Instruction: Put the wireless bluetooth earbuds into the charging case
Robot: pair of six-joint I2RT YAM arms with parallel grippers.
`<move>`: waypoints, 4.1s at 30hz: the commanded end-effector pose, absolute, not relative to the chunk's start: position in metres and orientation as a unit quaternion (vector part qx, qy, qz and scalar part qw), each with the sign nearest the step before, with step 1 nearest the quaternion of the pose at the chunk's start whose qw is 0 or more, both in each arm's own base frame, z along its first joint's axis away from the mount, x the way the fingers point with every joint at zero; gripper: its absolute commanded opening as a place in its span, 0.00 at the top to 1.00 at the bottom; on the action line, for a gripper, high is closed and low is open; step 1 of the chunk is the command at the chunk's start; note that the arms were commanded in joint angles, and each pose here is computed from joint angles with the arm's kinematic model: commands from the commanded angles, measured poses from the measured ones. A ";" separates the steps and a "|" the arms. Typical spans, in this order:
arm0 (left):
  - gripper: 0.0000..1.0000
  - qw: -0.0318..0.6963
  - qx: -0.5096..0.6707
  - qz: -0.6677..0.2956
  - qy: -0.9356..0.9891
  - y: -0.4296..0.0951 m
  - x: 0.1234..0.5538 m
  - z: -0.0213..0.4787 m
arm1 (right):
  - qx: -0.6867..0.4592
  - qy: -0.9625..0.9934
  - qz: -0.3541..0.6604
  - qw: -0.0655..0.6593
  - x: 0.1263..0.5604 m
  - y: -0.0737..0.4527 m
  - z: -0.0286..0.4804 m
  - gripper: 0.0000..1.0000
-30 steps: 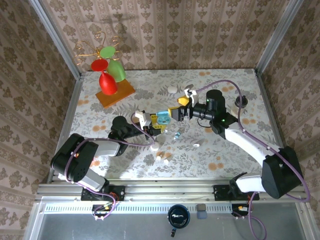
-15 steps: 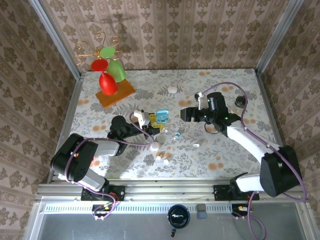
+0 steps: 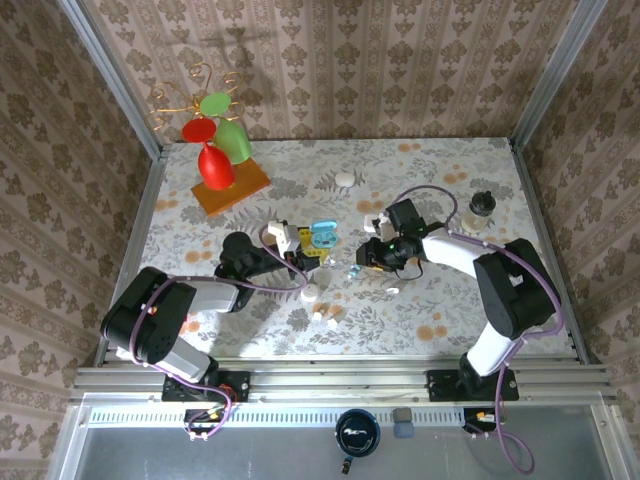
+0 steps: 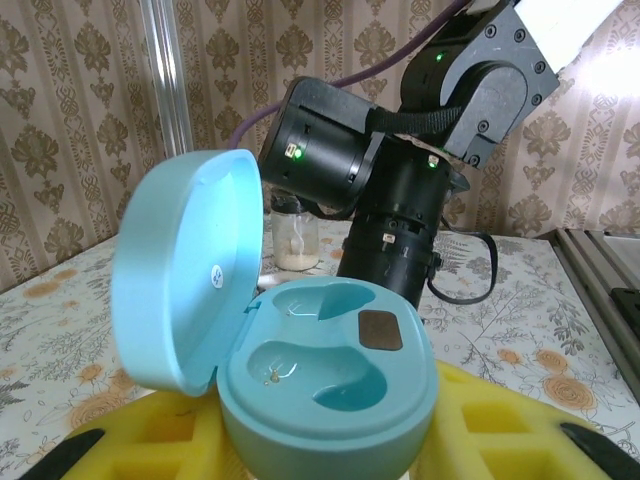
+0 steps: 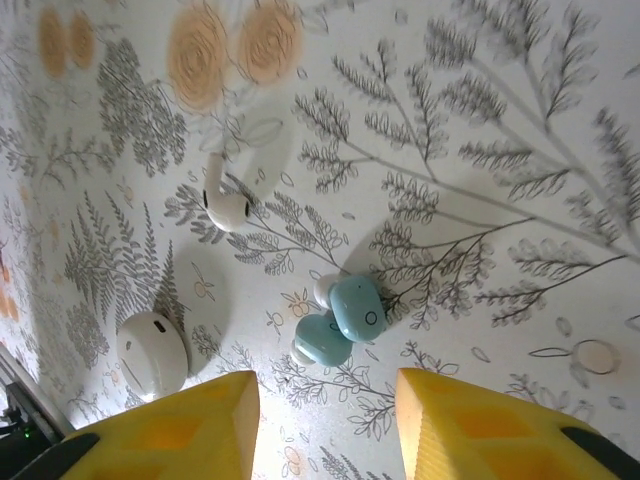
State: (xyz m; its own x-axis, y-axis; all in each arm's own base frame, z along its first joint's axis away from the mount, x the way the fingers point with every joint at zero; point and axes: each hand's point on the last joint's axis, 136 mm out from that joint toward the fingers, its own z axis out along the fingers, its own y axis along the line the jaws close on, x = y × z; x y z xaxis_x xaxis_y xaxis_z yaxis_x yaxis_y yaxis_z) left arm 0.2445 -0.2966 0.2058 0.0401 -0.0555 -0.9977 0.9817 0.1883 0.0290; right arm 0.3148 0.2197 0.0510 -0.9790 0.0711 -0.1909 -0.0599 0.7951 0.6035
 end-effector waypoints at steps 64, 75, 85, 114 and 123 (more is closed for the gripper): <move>0.62 0.691 0.347 -0.280 0.569 -0.175 0.311 0.219 | -0.246 0.925 -0.198 0.209 0.335 0.240 0.049 0.55; 0.62 0.688 0.353 -0.284 0.566 -0.177 0.309 0.219 | -0.279 0.914 -0.225 0.190 0.340 0.243 0.030 0.58; 0.62 0.682 0.353 -0.295 0.569 -0.179 0.309 0.217 | -0.275 0.918 -0.223 0.178 0.341 0.238 0.021 0.62; 0.62 0.663 0.382 -0.330 0.553 -0.207 0.301 0.217 | -0.173 0.961 -0.061 0.209 0.354 0.237 0.054 0.76; 0.62 0.636 0.412 -0.368 0.539 -0.239 0.292 0.210 | -0.076 0.970 0.111 0.204 0.355 0.220 0.079 0.76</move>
